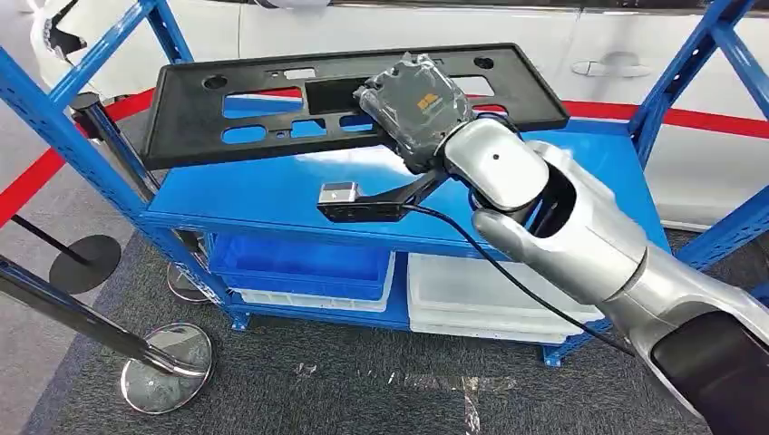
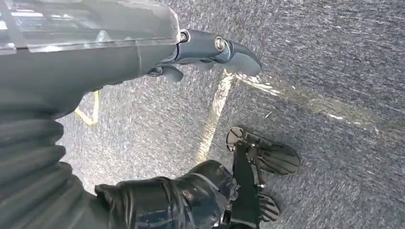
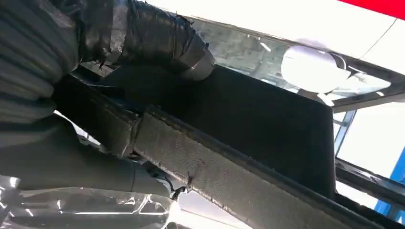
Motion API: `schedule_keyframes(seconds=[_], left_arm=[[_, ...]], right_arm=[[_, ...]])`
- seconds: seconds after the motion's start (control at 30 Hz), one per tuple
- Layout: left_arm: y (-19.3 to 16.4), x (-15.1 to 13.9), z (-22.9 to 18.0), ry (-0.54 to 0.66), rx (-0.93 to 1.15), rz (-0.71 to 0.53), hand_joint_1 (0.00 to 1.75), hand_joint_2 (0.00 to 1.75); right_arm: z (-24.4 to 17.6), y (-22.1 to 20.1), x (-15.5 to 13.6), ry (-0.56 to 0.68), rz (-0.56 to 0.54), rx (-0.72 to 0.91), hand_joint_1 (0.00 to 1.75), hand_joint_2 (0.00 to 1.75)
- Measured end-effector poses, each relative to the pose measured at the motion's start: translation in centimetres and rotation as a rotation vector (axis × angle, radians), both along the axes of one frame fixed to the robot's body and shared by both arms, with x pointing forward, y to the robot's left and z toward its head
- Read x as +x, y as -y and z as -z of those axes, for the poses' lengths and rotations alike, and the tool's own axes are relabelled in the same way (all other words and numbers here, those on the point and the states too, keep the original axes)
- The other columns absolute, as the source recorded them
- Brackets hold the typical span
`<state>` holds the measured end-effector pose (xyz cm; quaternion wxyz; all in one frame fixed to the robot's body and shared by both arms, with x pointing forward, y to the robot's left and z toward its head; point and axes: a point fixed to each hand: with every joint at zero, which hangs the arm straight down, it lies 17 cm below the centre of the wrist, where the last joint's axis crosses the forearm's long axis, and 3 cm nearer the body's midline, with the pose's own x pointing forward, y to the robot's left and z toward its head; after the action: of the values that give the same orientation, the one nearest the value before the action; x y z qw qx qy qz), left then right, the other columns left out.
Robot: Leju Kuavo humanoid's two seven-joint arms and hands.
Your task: Take the parts from the cabinet and place them on the table.
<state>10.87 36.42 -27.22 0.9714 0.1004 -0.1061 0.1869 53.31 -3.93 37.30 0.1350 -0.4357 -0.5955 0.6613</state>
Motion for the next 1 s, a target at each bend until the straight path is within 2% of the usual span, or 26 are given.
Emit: schedule_keyframes(seconds=[1.0], left_arm=[[0.3, 0.46, -0.08, 0.023, -0.013, 0.007, 0.0, 1.75]], right_arm=[[0.49, 0.56, 0.02, -0.007, 0.008, -0.006, 1.61, 1.75]])
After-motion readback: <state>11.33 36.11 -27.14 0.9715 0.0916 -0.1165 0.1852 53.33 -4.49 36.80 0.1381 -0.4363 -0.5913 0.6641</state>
